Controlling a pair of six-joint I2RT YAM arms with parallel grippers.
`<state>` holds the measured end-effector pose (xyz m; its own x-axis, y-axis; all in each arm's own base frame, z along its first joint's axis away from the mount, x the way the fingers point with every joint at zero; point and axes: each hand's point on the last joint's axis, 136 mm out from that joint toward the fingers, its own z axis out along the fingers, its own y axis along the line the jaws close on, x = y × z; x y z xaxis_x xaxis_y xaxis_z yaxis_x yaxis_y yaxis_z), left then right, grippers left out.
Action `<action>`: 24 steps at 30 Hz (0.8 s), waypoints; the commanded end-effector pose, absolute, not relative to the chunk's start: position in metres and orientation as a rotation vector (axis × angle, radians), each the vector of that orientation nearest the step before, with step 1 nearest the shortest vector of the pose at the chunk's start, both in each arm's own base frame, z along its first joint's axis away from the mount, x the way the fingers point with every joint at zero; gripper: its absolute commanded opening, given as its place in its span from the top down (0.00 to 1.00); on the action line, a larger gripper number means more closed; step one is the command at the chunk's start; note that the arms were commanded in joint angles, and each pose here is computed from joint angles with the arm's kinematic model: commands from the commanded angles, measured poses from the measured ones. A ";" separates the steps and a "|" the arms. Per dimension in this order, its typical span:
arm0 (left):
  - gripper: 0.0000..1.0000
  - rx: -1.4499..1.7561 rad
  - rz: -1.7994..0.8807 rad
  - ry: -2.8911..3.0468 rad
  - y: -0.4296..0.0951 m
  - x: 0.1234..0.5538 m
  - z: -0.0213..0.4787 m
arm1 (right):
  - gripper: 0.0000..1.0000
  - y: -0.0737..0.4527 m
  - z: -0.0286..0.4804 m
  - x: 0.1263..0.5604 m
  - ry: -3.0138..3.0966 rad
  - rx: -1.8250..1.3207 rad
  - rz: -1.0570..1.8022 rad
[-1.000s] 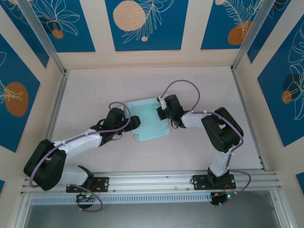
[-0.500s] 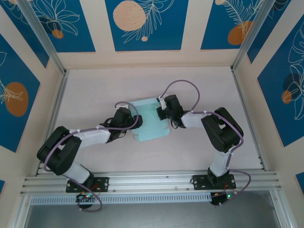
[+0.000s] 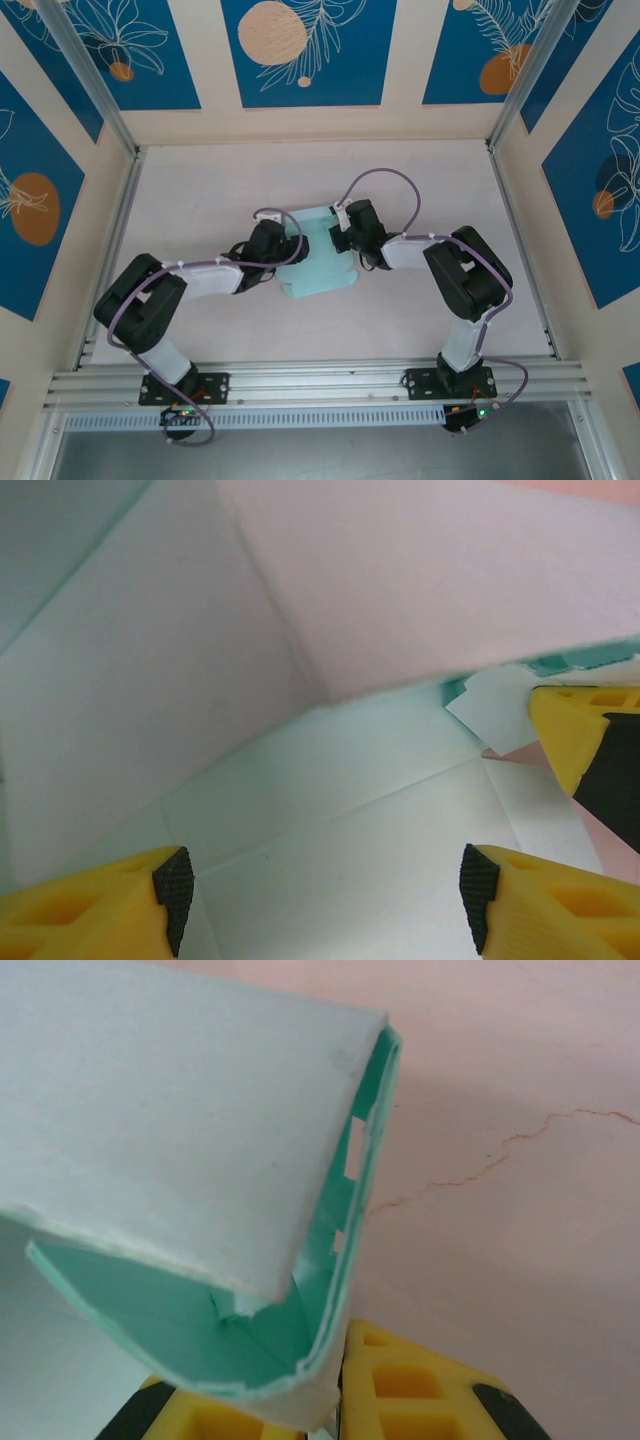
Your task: Fold the paper box
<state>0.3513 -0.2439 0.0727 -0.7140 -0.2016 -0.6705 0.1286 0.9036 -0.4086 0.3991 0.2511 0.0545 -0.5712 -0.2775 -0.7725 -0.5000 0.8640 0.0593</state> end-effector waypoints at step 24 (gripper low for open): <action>0.13 -0.146 -0.578 2.268 -0.250 0.362 0.078 | 0.86 0.255 0.061 0.391 2.201 -0.584 0.370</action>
<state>0.3489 -0.2272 0.0551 -0.7240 -0.2873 -0.6272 -0.0160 0.9159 -0.4011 0.3969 0.2509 0.0549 -0.5734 -0.2803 -0.7698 -0.5017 0.8630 0.0594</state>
